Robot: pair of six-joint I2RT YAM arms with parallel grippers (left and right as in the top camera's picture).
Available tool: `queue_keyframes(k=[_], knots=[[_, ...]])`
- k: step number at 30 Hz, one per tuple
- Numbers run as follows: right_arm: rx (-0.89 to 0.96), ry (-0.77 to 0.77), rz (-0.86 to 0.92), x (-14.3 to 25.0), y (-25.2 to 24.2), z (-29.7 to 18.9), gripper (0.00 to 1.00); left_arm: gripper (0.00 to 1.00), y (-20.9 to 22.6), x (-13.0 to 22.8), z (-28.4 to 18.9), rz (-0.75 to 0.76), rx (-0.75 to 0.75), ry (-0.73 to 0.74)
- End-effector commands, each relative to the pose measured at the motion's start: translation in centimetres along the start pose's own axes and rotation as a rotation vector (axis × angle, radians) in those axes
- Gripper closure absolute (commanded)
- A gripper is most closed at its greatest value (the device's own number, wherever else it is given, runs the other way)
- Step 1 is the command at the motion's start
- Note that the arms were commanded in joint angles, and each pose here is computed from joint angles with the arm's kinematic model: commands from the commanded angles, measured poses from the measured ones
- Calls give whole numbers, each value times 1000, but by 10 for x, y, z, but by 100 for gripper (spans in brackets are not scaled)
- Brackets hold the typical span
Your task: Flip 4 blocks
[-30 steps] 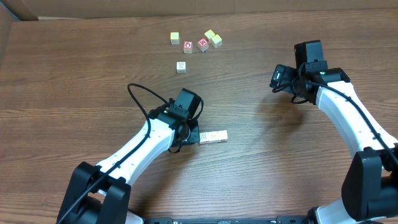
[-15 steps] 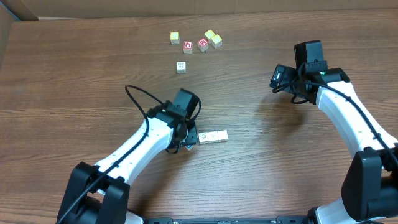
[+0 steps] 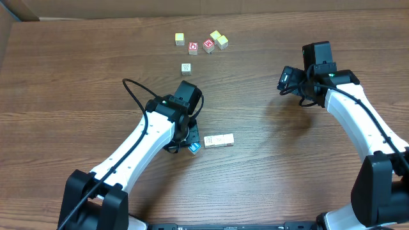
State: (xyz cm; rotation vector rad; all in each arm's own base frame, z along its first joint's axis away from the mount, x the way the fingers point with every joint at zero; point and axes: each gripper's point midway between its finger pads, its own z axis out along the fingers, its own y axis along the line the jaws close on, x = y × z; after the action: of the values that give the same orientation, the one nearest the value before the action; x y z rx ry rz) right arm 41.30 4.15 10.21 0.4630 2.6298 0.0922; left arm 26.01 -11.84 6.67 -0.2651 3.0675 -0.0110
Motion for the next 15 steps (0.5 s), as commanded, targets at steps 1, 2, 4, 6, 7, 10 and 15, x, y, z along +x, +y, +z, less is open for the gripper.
queue_keyframes(k=[1, 2, 4, 6, 7, 10, 15], knots=[[2, -22, 0, -6, 0, -4, 0, 96, 12, 9, 8, 5, -42, 21], [2, -22, 0, -6, 0, -4, 0, 96, 13, 11, 10, 6, -46, 28], [0, -25, 0, -7, 0, -4, 0, 96, 14, 15, 14, 3, -45, 42], [0, -25, 0, -7, 0, -4, 0, 96, 12, 17, 18, 3, -32, 48], [0, -25, 0, -7, 0, -4, 0, 96, 11, 18, 19, 2, -23, 49], [0, -25, 0, -7, 0, -4, 0, 96, 8, 18, 25, 1, 0, 46], [0, -25, 0, -7, 0, -4, 0, 95, 10, 21, 33, -21, -4, 44]])
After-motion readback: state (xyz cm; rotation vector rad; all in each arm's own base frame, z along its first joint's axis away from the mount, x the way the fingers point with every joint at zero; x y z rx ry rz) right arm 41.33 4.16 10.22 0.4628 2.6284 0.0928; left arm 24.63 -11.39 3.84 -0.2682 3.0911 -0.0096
